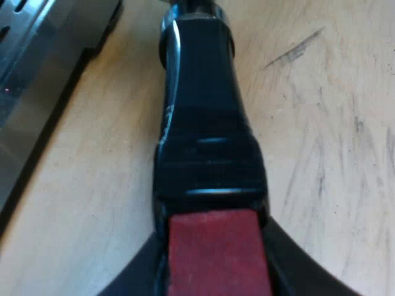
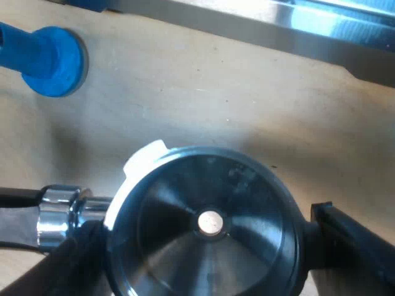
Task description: Put the handle in the coffee machine
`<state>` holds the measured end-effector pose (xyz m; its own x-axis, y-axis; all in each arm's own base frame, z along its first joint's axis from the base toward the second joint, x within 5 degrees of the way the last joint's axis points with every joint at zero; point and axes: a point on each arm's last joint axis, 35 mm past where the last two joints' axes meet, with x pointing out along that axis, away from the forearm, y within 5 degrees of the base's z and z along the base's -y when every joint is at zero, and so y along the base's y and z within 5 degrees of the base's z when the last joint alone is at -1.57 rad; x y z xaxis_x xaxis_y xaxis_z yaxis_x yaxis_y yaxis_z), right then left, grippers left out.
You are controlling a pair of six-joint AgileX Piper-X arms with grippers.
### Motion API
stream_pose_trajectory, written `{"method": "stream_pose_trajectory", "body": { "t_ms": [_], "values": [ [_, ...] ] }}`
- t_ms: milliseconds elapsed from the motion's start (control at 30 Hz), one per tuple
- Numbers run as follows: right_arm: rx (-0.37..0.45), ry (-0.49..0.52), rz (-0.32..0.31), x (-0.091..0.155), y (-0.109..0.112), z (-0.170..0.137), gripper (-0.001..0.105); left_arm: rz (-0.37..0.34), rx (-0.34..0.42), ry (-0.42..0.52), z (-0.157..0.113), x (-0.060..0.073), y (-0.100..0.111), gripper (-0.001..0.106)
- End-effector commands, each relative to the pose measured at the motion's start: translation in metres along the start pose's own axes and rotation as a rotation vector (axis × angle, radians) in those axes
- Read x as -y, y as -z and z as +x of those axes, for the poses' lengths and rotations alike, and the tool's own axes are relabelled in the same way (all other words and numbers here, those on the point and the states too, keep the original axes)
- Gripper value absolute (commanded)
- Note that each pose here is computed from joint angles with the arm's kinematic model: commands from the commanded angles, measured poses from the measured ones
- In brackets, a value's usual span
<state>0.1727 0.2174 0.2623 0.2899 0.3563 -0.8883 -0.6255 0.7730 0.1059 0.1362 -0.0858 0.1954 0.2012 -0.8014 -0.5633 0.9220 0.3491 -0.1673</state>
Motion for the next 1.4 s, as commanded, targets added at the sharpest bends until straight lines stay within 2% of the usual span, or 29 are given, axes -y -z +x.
{"method": "stream_pose_trajectory", "body": {
  "t_ms": [33,233,300,333,367,433,900,1000,1167,1400],
  "values": [
    [0.040,-0.015,-0.035,-0.001,-0.004,-0.007,0.000,0.032,0.035,0.049,-0.004,0.005,-0.003,0.000],
    [0.040,-0.016,-0.025,-0.001,-0.004,-0.007,0.000,0.028,0.064,0.097,-0.005,0.008,-0.005,0.000],
    [0.040,-0.016,-0.020,-0.001,-0.004,-0.007,0.009,0.028,0.069,0.108,-0.005,0.008,-0.005,0.000],
    [0.040,-0.016,0.006,-0.001,-0.004,-0.007,0.070,0.028,0.071,0.113,-0.005,0.008,-0.005,0.000],
    [0.040,-0.016,0.006,-0.001,-0.004,-0.007,0.076,0.028,0.075,0.123,-0.005,0.009,-0.005,0.000],
    [0.040,-0.016,0.006,-0.001,-0.004,-0.007,0.079,0.028,0.077,0.126,-0.005,0.009,-0.006,0.000],
    [0.048,-0.018,-0.003,-0.002,-0.005,-0.009,0.078,0.026,0.076,0.126,-0.005,0.009,-0.006,0.000],
    [0.083,-0.016,-0.019,-0.002,-0.006,-0.014,0.078,0.004,0.075,0.125,-0.005,0.008,-0.005,0.000],
    [0.170,0.052,-0.035,0.001,-0.007,-0.034,0.078,-0.044,0.087,0.129,-0.008,0.006,-0.004,0.000],
    [0.245,0.048,-0.074,0.003,-0.004,-0.058,0.078,-0.103,0.087,0.101,-0.021,0.005,-0.012,0.000]
  ]
}}
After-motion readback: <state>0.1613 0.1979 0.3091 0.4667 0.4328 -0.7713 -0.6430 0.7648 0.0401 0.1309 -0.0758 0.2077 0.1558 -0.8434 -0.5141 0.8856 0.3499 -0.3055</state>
